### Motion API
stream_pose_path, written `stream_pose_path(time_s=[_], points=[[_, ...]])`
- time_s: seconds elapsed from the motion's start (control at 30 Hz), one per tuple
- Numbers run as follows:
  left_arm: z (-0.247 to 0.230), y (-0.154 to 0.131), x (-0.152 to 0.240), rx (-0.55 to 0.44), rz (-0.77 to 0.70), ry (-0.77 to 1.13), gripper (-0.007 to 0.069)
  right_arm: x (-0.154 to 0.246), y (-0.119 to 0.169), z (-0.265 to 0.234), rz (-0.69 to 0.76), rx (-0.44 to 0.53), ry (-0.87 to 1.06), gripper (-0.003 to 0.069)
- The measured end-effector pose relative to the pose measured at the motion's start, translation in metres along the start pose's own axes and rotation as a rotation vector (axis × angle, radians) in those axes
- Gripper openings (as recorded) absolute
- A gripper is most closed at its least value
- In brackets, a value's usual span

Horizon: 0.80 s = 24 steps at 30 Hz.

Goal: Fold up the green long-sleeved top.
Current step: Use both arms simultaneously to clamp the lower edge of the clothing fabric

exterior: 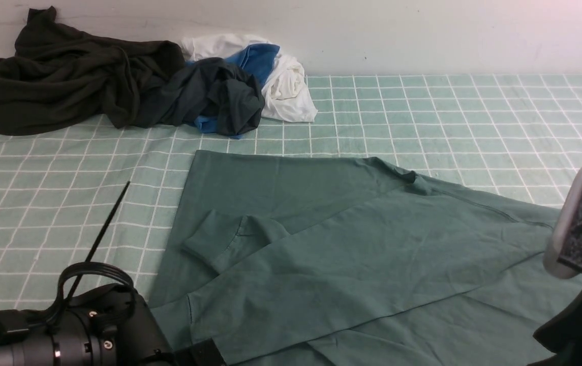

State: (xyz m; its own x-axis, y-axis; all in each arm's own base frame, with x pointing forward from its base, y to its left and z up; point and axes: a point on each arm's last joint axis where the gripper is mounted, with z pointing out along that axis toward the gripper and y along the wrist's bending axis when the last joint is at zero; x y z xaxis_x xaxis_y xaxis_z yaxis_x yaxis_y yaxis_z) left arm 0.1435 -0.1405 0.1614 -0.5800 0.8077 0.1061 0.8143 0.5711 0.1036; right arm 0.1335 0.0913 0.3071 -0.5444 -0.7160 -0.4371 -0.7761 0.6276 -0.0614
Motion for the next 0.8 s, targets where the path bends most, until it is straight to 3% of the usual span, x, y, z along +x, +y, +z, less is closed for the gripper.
stream_pose_path(time_s=[0.23, 0.47, 0.6, 0.67, 0.8], points=[[-0.021, 0.0, 0.01, 0.004, 0.016, -0.041, -0.0001, 0.001, 0.001, 0.0, -0.006, -0.006, 0.015, 0.0304], [-0.047, 0.001, 0.035, -0.003, 0.011, -0.063, 0.0, 0.01, 0.002, 0.012, -0.117, -0.033, 0.092, 0.0319], [-0.05, 0.001, 0.042, -0.002, 0.013, -0.033, 0.0, 0.033, -0.001, 0.039, -0.249, -0.02, 0.243, 0.0395], [-0.05, 0.001, 0.042, -0.002, 0.018, -0.036, 0.0, 0.046, -0.007, 0.054, -0.313, 0.031, 0.328, 0.0439], [-0.05, 0.001, 0.041, -0.004, 0.04, -0.048, 0.0, 0.062, -0.013, 0.083, -0.356, 0.074, 0.409, 0.0465]])
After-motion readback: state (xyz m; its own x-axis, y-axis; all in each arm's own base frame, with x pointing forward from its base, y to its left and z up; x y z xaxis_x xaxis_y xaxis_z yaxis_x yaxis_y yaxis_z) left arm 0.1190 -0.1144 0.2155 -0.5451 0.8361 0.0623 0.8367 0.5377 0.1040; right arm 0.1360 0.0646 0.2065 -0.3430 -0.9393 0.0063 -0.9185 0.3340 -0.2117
